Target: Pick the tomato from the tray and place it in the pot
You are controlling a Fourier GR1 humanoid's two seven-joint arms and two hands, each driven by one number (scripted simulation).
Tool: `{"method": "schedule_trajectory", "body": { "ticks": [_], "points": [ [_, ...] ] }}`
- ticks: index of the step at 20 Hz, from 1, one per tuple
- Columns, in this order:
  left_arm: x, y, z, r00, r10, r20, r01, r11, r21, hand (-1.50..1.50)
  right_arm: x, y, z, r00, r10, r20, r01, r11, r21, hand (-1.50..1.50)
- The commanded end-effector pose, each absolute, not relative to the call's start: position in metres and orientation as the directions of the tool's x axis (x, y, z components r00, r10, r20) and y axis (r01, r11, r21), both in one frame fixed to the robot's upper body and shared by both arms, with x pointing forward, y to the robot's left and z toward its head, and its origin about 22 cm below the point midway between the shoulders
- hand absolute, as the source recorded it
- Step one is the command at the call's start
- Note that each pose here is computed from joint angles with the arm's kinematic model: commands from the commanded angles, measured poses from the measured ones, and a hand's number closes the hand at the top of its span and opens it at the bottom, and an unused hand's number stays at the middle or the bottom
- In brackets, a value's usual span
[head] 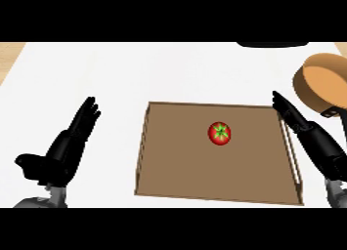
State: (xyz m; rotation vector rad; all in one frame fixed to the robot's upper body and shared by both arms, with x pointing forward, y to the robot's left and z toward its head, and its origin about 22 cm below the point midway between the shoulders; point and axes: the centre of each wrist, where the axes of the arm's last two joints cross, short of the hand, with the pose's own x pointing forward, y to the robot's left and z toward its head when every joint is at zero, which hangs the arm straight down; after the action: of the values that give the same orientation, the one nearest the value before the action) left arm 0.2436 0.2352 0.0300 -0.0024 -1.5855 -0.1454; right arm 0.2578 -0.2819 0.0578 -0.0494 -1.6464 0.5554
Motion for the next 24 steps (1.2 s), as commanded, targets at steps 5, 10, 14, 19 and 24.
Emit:
{"method": "schedule_trajectory", "body": {
  "ticks": [5,10,14,19,24],
  "points": [
    [0.247,0.237,0.034,-0.123,-0.089,0.988,-0.062,0.995,0.082,0.00,0.284,-0.287,0.141,-0.763,-0.033,0.646,-0.270,0.924,-0.271,1.50],
    [0.243,0.225,0.016,-0.140,-0.044,0.989,-0.069,0.997,0.035,0.00,0.281,-0.342,0.049,-0.639,0.361,0.679,0.192,0.930,-0.313,-1.50],
    [0.235,0.229,0.009,-0.126,-0.049,0.991,-0.094,0.995,0.038,0.00,0.259,-0.324,0.038,-0.825,0.143,0.547,0.031,0.978,-0.209,-1.50],
    [0.239,0.227,-0.003,-0.130,-0.046,0.990,-0.116,0.993,0.031,0.00,0.222,-0.335,0.044,-0.839,0.167,0.518,-0.005,0.949,-0.315,-1.50],
    [0.234,0.216,0.015,-0.120,-0.036,0.992,-0.089,0.996,0.025,0.00,0.216,-0.340,0.058,-0.721,0.415,0.554,-0.010,0.794,-0.607,-1.50]
  ]
}}
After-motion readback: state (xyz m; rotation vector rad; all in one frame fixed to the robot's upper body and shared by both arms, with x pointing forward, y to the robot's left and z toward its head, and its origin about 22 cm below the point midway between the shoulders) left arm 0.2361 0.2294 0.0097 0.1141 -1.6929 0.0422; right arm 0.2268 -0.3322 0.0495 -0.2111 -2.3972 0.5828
